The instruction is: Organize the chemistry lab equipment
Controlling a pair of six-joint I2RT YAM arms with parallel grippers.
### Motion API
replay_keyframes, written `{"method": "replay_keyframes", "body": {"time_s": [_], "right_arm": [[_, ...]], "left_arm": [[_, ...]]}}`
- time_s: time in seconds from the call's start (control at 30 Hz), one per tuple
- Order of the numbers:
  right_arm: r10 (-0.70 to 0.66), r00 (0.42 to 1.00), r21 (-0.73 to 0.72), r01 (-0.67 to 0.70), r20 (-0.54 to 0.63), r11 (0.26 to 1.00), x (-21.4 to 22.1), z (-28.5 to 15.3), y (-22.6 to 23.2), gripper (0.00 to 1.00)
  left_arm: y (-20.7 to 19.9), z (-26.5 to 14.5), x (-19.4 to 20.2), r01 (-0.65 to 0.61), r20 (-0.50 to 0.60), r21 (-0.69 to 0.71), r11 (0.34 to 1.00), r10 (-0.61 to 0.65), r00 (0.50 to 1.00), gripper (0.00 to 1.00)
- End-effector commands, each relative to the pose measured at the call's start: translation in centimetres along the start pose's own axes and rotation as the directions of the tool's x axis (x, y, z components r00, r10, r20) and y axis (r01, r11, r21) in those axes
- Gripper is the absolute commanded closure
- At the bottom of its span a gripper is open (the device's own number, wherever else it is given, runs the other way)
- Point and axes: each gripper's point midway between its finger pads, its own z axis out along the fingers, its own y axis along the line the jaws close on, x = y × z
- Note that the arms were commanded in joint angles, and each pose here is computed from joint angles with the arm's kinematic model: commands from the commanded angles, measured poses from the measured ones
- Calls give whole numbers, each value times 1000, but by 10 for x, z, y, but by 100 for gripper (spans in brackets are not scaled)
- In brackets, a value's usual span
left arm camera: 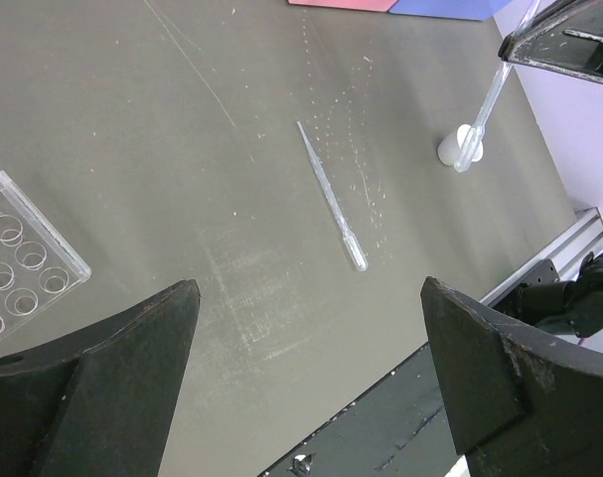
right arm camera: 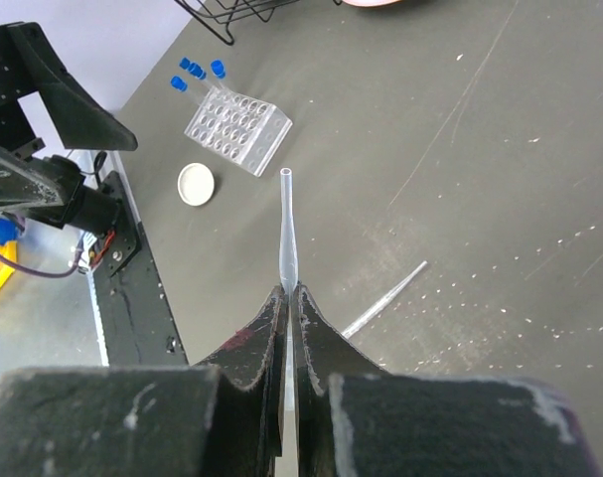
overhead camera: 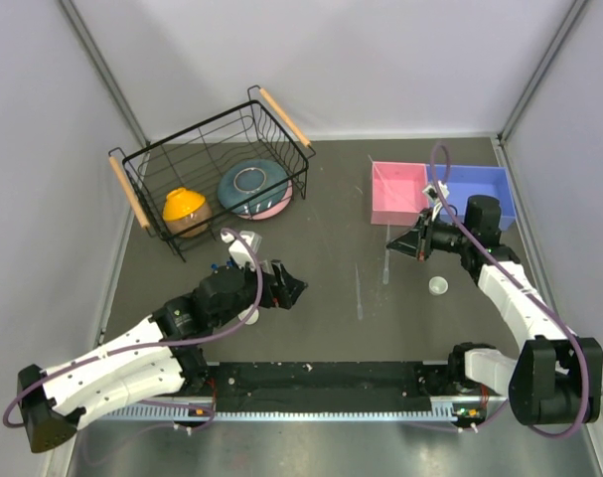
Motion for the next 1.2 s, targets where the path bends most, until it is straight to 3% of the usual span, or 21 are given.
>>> {"method": "replay_keyframes", "body": {"time_s": [0.0, 0.53, 0.73, 1.17], "right_arm": [[-118, 992, -16, 119, 37, 993, -22, -7, 7, 100], [-158, 987, -6, 158, 22, 987, -21, -9, 2, 100], [-178, 984, 68, 176, 16, 982, -26, -16, -12, 100], [-255, 967, 182, 254, -16, 950, -81, -20, -32, 100]], "left_arm": [[-1, -2, -3, 18, 22, 10, 1000, -18, 1000, 1], [1, -5, 1, 24, 19, 16, 1000, -24, 1000, 1], [0, -8, 0, 20, 13, 18, 1000, -20, 1000, 1], [6, -16, 0, 24, 25, 12, 1000, -25, 999, 1]]}}
